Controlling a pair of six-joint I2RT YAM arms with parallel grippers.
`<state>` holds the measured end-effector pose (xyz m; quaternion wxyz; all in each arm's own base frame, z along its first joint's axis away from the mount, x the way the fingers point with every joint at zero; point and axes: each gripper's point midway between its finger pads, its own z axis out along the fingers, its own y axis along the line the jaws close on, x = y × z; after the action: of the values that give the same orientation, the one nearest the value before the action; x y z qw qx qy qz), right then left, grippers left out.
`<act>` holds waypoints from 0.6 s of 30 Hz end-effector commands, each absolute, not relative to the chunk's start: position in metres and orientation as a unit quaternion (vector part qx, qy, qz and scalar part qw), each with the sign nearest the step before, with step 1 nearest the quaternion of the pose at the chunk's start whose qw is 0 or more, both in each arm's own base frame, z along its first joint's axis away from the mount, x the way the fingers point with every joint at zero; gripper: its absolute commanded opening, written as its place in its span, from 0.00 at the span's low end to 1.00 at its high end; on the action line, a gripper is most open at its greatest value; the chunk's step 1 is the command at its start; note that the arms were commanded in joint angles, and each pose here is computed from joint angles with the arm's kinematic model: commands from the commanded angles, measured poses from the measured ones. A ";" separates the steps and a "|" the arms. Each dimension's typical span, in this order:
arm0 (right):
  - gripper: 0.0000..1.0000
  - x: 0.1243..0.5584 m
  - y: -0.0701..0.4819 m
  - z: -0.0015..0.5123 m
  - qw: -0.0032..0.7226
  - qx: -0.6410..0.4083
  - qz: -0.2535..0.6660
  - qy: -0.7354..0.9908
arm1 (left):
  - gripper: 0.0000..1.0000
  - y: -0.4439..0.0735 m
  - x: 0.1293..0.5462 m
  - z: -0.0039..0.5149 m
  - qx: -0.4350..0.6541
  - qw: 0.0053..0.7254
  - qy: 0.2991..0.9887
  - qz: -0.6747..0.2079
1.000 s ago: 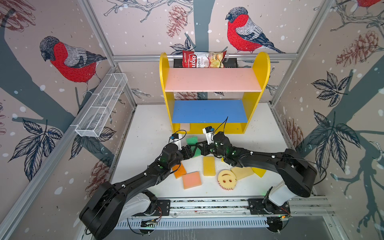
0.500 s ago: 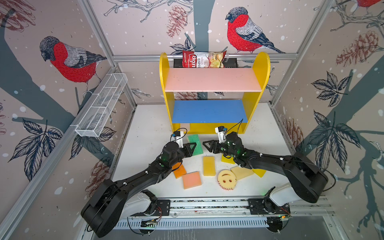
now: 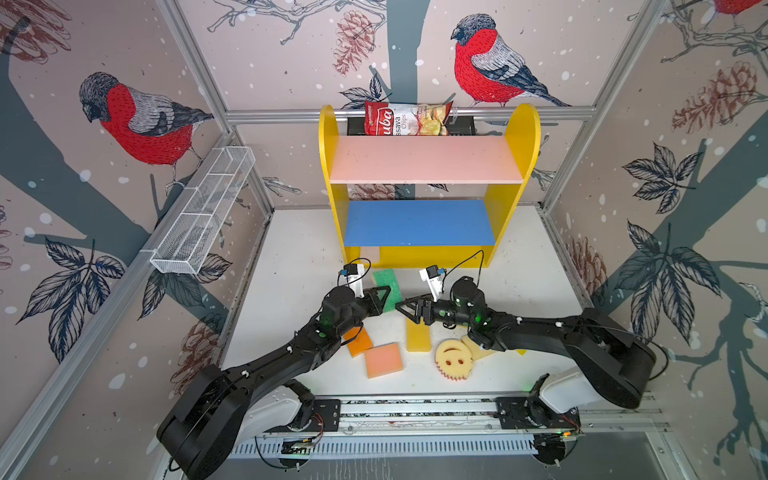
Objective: Place and organize the cleaning sponges onto the shelf
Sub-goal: 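Carry the green sponge toward the shelf base while the left gripper reaches beside it, then stand the green sponge upright beside the pink sponge while the left gripper withdraws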
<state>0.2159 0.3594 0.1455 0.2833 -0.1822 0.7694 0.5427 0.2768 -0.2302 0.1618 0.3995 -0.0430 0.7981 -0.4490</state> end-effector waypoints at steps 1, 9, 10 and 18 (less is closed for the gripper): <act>0.69 0.216 0.370 0.151 0.273 -0.184 0.567 0.755 | 0.09 -0.237 0.276 0.174 -0.036 0.402 0.782 -0.476; 0.47 0.221 0.381 0.145 0.242 -0.166 0.599 0.745 | 0.11 -0.232 0.270 0.170 -0.044 0.398 0.783 -0.476; 0.34 0.221 0.381 0.147 0.241 -0.161 0.604 0.742 | 0.11 -0.231 0.269 0.169 -0.045 0.397 0.783 -0.477; 0.00 0.238 0.370 0.142 0.265 -0.146 0.569 0.765 | 0.61 -0.223 0.269 0.166 -0.052 0.402 0.795 -0.452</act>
<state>0.2291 0.3724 0.1374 0.2415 -0.1470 0.7631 0.5811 0.2664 -0.2248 0.1559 0.3841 -0.0579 0.7999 -0.4576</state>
